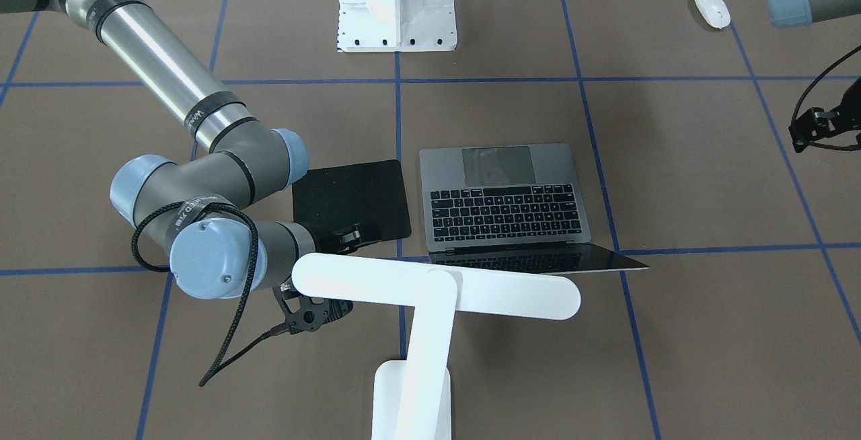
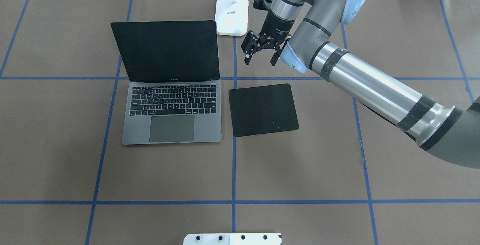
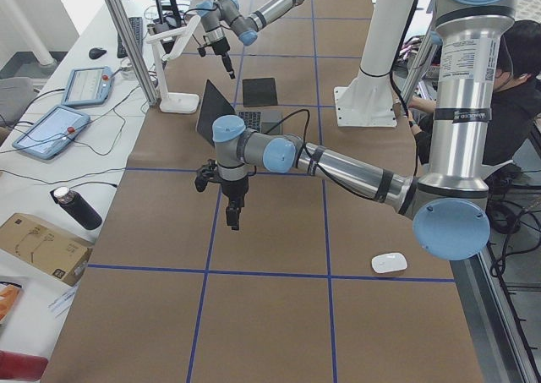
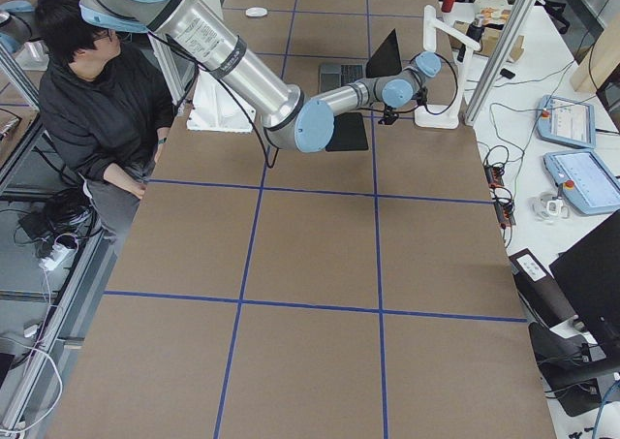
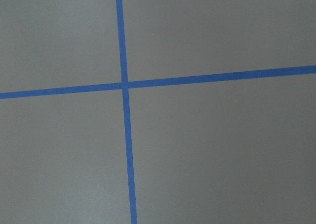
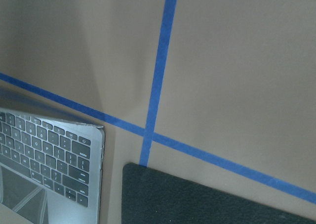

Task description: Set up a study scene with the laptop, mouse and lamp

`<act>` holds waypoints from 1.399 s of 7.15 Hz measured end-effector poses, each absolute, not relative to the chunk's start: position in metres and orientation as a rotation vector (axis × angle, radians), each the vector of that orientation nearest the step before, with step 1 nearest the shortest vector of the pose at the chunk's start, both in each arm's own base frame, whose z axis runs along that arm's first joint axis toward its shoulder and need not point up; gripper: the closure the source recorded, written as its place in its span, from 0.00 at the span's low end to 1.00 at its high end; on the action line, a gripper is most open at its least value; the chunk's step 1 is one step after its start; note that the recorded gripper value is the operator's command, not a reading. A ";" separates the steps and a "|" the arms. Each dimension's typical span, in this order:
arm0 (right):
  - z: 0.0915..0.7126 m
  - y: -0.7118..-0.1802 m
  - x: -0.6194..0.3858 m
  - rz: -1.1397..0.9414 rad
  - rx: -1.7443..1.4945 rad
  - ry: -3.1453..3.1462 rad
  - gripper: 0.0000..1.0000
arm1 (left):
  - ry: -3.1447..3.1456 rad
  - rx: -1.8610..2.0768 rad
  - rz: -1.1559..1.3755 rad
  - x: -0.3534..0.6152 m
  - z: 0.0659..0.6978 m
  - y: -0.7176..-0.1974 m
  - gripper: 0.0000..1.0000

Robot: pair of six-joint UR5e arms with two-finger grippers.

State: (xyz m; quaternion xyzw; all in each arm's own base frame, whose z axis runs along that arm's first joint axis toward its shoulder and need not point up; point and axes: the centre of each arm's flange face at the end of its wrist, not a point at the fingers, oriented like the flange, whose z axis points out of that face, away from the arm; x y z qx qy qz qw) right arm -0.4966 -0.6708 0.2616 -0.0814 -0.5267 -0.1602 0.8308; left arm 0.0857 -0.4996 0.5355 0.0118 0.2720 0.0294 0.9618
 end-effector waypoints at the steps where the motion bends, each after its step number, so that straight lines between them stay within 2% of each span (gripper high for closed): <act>1: 0.276 -0.672 -0.474 -0.318 -0.150 -1.111 0.01 | 0.553 0.028 0.062 0.086 0.534 -0.500 0.00; 4: 0.345 -0.664 -0.370 -0.200 -0.101 -1.093 0.01 | 0.564 0.048 0.071 0.083 0.524 -0.495 0.00; 6: 0.379 -0.652 -0.298 -0.085 -0.084 -1.041 0.01 | 0.570 0.055 0.068 0.075 0.522 -0.472 0.00; 8: 0.378 -0.628 -0.254 0.005 -0.076 -0.937 0.01 | 0.607 0.066 0.024 0.064 0.557 -0.432 0.00; 10: 0.384 -0.596 -0.222 0.036 -0.068 -0.892 0.01 | 0.674 0.083 -0.051 0.052 0.622 -0.382 0.00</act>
